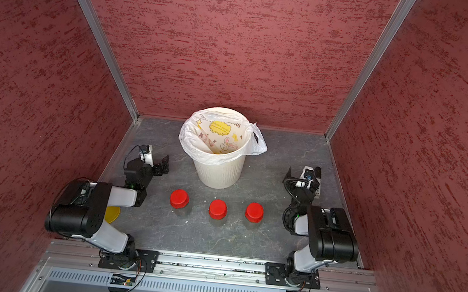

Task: Empty moldy tea leaves from jars
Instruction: Pick up the jar from the center of the board.

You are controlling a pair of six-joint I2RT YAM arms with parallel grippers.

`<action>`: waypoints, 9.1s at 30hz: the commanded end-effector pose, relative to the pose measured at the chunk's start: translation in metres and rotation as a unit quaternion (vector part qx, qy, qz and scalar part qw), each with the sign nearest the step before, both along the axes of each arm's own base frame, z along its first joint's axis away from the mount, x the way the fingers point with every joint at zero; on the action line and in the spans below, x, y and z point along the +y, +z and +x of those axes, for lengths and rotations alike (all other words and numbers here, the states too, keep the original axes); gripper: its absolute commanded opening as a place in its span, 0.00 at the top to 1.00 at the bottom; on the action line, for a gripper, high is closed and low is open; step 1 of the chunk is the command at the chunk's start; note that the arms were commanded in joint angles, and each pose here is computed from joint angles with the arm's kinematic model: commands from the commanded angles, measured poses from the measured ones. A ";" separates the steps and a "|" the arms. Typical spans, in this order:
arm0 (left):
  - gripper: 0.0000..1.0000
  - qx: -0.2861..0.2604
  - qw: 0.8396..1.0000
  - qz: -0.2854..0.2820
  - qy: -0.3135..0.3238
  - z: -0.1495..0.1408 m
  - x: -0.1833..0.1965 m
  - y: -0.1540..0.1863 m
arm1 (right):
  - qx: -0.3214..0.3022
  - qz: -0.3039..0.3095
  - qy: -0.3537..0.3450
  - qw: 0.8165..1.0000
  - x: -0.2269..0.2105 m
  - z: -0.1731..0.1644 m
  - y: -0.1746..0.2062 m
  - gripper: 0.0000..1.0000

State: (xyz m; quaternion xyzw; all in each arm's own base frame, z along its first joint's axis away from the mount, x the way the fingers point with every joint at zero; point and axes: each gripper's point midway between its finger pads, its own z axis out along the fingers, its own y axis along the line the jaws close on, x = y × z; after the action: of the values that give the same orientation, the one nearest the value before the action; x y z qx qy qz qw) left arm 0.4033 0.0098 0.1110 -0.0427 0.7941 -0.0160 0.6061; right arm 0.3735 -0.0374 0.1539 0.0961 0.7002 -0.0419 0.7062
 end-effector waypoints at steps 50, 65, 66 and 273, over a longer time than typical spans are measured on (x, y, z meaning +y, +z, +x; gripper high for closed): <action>0.00 -0.096 0.965 -0.203 -0.136 -0.075 -0.043 0.180 | 0.102 0.159 0.215 0.958 0.091 0.000 0.137 0.01; 0.00 -0.095 0.949 -0.229 -0.195 -0.078 -0.066 0.189 | 0.281 0.077 0.307 0.906 0.207 -0.081 0.080 0.01; 0.00 -0.095 0.949 -0.228 -0.195 -0.078 -0.066 0.188 | 0.287 0.069 0.309 0.904 0.214 -0.085 0.078 0.01; 0.43 -0.148 0.797 0.018 -0.585 -0.178 -0.239 0.161 | 0.192 -0.056 0.617 0.761 0.389 -0.133 0.206 0.12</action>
State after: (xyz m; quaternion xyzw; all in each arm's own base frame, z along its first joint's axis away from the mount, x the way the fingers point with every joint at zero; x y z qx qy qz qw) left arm 0.2255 -0.2283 0.2665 0.4379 0.5765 -0.3558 0.5910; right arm 0.2412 0.3580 0.3454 -0.4032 0.7347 0.3547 0.4145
